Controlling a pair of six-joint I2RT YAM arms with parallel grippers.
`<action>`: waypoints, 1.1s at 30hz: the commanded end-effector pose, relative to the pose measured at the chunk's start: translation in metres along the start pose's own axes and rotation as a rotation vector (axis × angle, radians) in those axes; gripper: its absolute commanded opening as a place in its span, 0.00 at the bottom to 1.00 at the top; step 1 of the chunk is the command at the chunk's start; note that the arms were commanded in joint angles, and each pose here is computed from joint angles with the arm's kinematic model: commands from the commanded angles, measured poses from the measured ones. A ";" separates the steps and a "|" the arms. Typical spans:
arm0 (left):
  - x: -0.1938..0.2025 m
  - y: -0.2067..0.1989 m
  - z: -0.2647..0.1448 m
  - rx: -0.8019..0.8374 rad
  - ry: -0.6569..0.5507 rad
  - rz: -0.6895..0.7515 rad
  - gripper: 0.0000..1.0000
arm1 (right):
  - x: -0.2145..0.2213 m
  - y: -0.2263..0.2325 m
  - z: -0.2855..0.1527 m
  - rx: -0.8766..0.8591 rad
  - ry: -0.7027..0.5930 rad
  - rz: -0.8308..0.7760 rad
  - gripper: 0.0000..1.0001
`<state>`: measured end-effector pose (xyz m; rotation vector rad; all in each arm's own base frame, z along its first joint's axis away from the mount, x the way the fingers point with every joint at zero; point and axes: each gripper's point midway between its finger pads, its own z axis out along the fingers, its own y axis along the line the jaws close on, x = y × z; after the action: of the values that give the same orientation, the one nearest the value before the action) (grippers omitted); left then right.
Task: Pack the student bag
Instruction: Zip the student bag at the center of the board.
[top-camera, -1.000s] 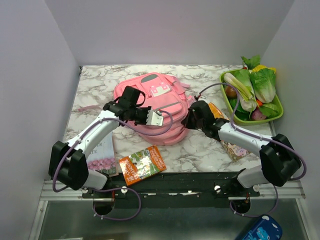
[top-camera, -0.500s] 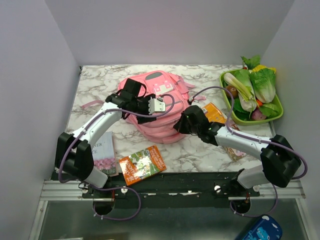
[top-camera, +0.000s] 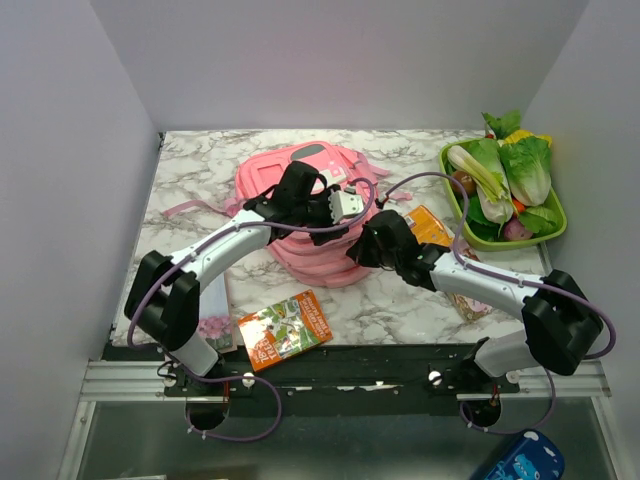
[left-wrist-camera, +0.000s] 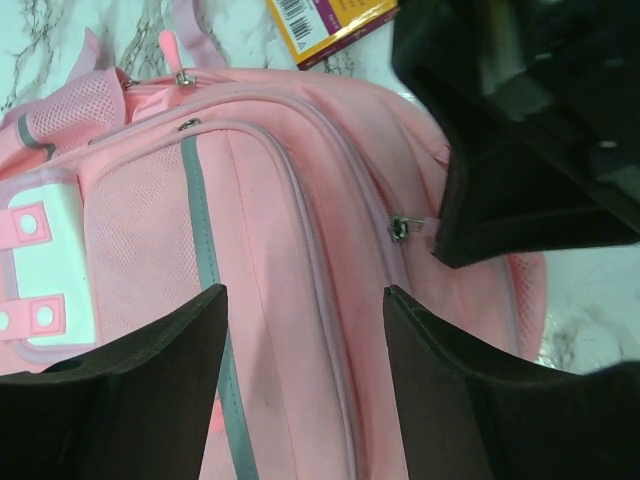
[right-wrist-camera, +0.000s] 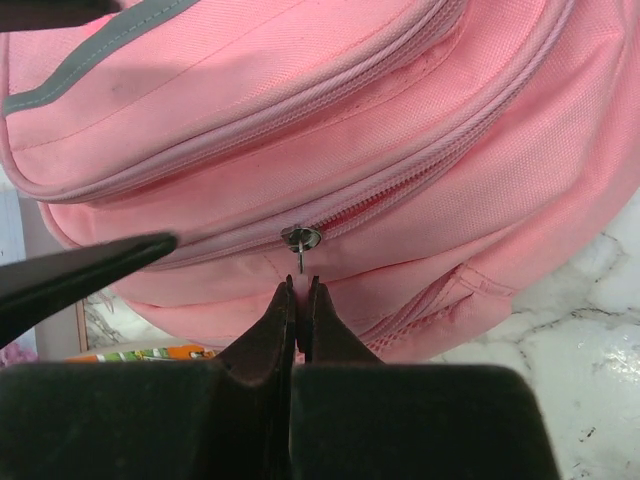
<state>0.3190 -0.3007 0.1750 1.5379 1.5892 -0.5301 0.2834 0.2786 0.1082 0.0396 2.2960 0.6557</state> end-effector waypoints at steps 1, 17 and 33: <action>0.007 0.023 0.018 -0.105 -0.010 -0.049 0.69 | -0.016 0.011 -0.011 -0.016 -0.047 0.021 0.01; 0.036 0.004 0.025 -0.005 0.064 0.050 0.13 | -0.013 -0.003 -0.009 0.019 -0.026 0.033 0.01; 0.067 -0.036 -0.066 0.287 0.119 0.329 0.00 | -0.043 -0.057 0.004 0.117 -0.025 -0.056 0.01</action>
<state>0.3119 -0.2530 0.1511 1.8533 1.3741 -0.4398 0.3078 0.2424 0.1111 0.0609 2.3067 0.6390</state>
